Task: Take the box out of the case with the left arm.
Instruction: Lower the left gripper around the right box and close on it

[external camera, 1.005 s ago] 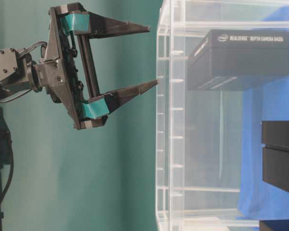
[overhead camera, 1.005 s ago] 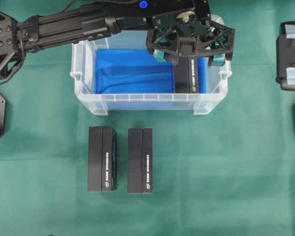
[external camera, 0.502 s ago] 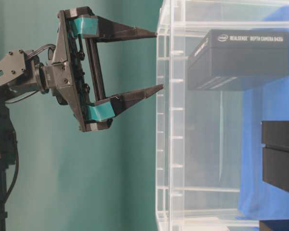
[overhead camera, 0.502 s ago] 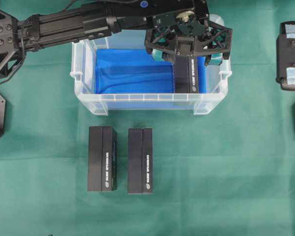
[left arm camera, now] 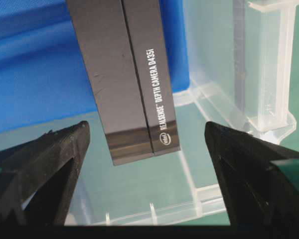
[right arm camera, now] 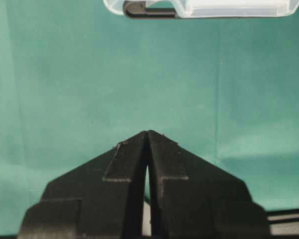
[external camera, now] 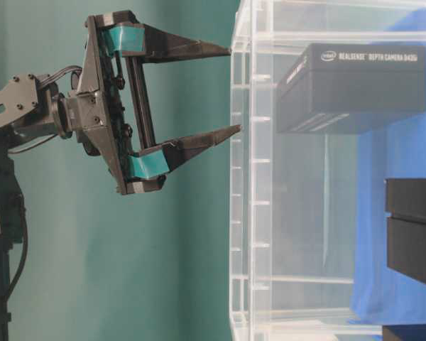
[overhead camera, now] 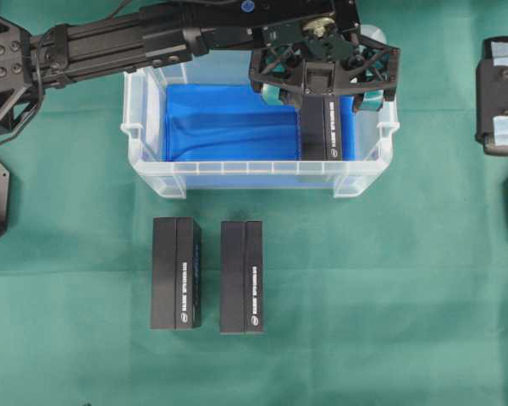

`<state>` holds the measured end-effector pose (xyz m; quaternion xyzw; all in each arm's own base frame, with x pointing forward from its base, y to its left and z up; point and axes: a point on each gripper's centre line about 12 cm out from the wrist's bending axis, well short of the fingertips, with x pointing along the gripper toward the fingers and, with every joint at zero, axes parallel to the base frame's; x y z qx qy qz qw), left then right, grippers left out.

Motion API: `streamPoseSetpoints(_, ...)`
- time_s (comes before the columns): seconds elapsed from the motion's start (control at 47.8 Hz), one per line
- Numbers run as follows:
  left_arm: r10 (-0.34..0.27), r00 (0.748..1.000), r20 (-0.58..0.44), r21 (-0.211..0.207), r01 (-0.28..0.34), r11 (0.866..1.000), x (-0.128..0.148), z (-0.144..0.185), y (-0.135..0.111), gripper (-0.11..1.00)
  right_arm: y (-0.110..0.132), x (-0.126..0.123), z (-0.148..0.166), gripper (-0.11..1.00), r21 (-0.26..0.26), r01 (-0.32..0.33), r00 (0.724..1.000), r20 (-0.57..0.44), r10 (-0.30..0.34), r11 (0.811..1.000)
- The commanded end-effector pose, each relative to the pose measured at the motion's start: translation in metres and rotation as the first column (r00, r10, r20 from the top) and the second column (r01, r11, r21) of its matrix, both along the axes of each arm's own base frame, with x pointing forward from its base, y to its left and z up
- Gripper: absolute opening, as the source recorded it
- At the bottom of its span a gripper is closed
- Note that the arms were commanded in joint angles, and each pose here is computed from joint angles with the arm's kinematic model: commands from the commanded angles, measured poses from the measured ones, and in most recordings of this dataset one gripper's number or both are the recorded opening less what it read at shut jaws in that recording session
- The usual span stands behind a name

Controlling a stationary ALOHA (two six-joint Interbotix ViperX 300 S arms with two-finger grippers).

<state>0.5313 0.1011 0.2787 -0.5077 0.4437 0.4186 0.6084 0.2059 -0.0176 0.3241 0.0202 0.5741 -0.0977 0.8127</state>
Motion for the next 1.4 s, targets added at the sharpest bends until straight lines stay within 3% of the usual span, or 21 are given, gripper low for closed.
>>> streamPoseSetpoints(0.0, 0.005, 0.999, 0.042, 0.010, -0.005, 1.000, -0.0033, 0.0187, 0.0014, 0.94, 0.0000, 0.0008, 0.0035, 0.03, 0.001, 0.002, 1.000, 0.014, -0.002, 1.000)
streamPoseSetpoints(1.382, 0.003, 1.000, 0.028, 0.002, -0.003, 1.000, -0.0048, 0.0186, -0.0004, 0.94, -0.0003, 0.0009, 0.0036, 0.03, 0.001, 0.004, 1.000, 0.016, -0.004, 1.000)
